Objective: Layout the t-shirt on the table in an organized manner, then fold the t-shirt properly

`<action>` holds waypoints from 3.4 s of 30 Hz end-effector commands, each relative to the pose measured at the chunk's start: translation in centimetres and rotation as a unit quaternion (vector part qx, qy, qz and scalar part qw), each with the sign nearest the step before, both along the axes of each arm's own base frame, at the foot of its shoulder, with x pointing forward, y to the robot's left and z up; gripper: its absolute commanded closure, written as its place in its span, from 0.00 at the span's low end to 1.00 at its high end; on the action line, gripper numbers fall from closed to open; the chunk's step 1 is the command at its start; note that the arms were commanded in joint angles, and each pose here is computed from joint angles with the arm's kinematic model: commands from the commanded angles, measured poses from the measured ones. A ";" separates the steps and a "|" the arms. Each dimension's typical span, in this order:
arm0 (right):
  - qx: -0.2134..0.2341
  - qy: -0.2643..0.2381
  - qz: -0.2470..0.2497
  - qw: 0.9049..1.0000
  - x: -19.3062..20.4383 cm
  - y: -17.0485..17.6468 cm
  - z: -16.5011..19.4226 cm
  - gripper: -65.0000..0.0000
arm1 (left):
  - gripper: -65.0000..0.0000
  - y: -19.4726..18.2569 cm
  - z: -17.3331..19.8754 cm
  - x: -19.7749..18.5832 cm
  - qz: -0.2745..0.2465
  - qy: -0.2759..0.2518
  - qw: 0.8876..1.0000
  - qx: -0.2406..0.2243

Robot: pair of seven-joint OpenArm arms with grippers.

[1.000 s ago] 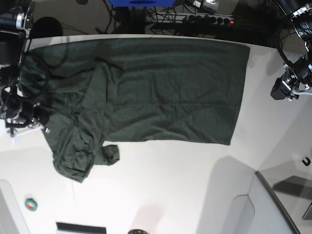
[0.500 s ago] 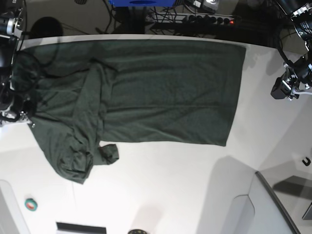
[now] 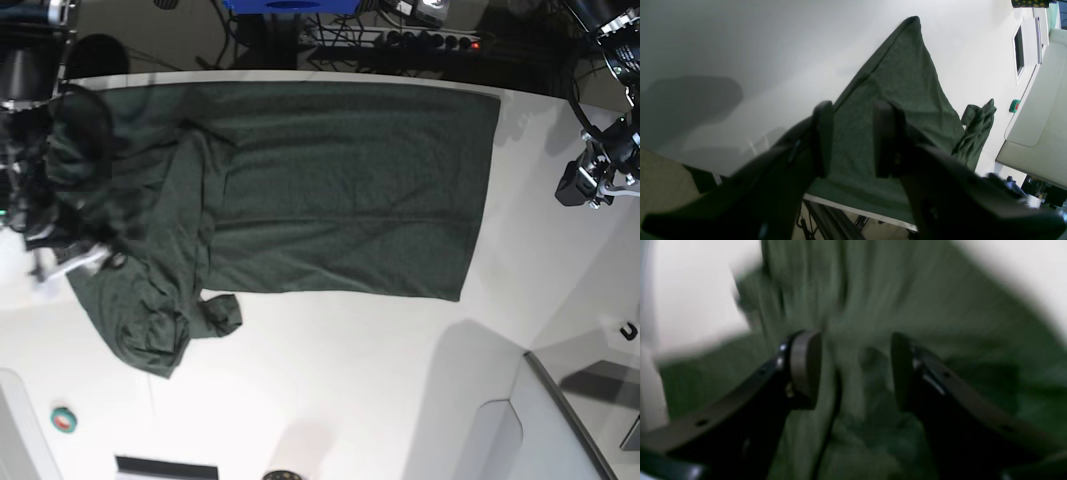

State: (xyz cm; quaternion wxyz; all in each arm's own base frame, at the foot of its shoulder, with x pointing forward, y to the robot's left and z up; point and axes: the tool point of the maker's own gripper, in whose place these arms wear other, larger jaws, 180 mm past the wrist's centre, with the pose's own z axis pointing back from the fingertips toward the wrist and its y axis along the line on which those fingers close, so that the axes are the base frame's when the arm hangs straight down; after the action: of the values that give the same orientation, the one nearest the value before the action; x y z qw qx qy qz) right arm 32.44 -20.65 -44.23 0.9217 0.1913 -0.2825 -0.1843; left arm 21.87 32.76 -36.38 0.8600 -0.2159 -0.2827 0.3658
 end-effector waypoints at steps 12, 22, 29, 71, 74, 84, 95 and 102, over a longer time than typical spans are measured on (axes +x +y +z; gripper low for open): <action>0.016 -0.012 0.039 0.999 0.8 3.8 0.3 0.63 | 0.71 0.7 -0.5 -0.1 0.010 0.004 1.000 -0.014; 0.018 0.006 0.025 1.000 0.4 3.3 -1.3 0.63 | 0.71 0.7 -0.7 -0.2 0.011 0.006 1.000 -0.016; 0.018 0.005 0.025 1.000 0.4 3.4 -1.3 0.63 | 0.71 0.7 -0.7 -0.2 0.011 0.006 1.000 -0.016; 0.018 -0.001 0.041 0.999 0.4 3.9 -0.3 0.99 | 0.71 0.7 -0.8 -0.2 0.012 0.007 1.000 -0.018; 0.016 -0.012 0.046 0.999 0.7 4.1 0.4 0.99 | 0.71 0.7 -0.8 -0.2 0.012 0.007 1.000 -0.018; 0.028 -0.033 0.095 0.995 -1.5 7.8 3.5 0.99 | 0.71 1.1 -0.4 -0.1 0.010 0.006 1.000 -0.012; 0.126 -0.013 0.147 0.981 -8.5 13.9 5.4 1.00 | 0.71 1.5 -0.3 -0.1 0.010 0.007 1.000 -0.007; 0.172 0.029 0.223 0.959 -13.0 19.8 4.5 1.00 | 0.71 1.5 0.0 0.0 0.008 0.003 1.000 -0.005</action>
State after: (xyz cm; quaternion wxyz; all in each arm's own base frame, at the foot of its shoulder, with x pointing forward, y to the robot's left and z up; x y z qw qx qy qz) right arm 18.91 -0.95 -40.62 0.9075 0.3890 -0.1562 -0.0261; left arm 21.23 33.75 -37.69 0.8583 -0.2169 -0.2610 0.3848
